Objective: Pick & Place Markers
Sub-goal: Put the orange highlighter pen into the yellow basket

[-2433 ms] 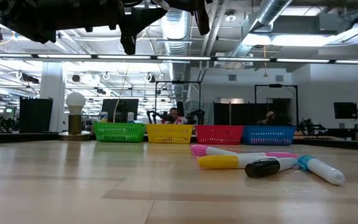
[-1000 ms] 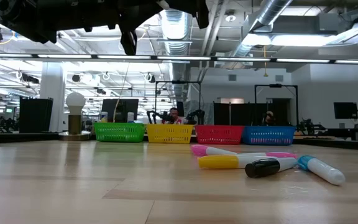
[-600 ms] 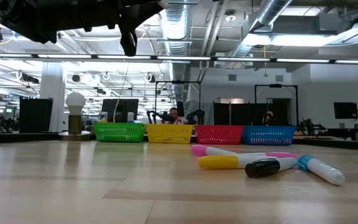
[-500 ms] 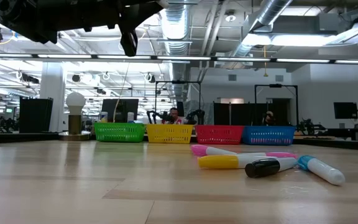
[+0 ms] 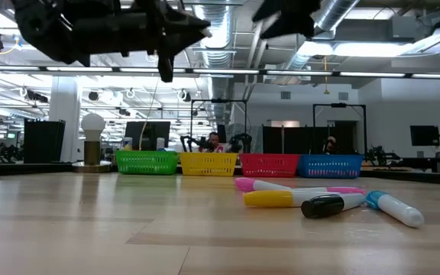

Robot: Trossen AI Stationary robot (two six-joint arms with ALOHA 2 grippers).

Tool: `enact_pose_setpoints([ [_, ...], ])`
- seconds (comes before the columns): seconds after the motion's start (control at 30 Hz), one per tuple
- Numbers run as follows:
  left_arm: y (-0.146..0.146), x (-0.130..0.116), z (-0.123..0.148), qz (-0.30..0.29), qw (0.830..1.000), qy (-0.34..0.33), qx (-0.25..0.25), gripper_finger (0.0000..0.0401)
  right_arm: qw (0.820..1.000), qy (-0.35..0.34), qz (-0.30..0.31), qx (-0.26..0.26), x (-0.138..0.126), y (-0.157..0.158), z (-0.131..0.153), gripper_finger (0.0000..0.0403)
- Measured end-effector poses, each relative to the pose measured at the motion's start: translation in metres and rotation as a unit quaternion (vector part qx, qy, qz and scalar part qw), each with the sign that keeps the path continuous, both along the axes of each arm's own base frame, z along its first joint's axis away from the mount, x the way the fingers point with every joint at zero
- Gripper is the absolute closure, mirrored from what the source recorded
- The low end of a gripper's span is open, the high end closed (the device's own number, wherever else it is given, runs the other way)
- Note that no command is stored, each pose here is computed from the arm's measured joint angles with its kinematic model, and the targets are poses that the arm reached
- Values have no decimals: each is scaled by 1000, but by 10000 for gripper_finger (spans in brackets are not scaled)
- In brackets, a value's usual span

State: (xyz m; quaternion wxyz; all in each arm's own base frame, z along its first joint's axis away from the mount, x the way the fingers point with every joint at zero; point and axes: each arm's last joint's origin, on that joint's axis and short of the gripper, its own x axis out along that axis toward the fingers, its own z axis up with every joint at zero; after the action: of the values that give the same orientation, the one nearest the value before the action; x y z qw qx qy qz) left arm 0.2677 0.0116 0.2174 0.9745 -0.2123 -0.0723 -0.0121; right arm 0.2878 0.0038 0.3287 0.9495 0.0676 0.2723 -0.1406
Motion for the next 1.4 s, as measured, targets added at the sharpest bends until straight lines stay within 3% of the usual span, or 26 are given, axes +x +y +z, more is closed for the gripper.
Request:
enact_pose_setpoints([
  [0.3, 52, -8, 0, 80, 997, 1, 4, 354, 995, 78, -59, -9, -6, -36, -28, 155],
  [0.5, 84, -17, -3, 142, 990, 18, 8, 353, 994, 70, -74, -44, -7, -61, -24, 155],
  [0.73, 130, -15, 10, 236, 969, 46, 59, 353, 990, 62, -84, -89, -10, -87, -20, 155],
  [1.07, 178, 28, -7, 245, 936, 219, 125, 352, 986, 83, -122, -79, -18, -108, -24, 155],
  [1.4, 209, 35, -58, 275, 895, 337, 105, 352, 985, 109, -122, -50, -6, -107, -42, 155],
])
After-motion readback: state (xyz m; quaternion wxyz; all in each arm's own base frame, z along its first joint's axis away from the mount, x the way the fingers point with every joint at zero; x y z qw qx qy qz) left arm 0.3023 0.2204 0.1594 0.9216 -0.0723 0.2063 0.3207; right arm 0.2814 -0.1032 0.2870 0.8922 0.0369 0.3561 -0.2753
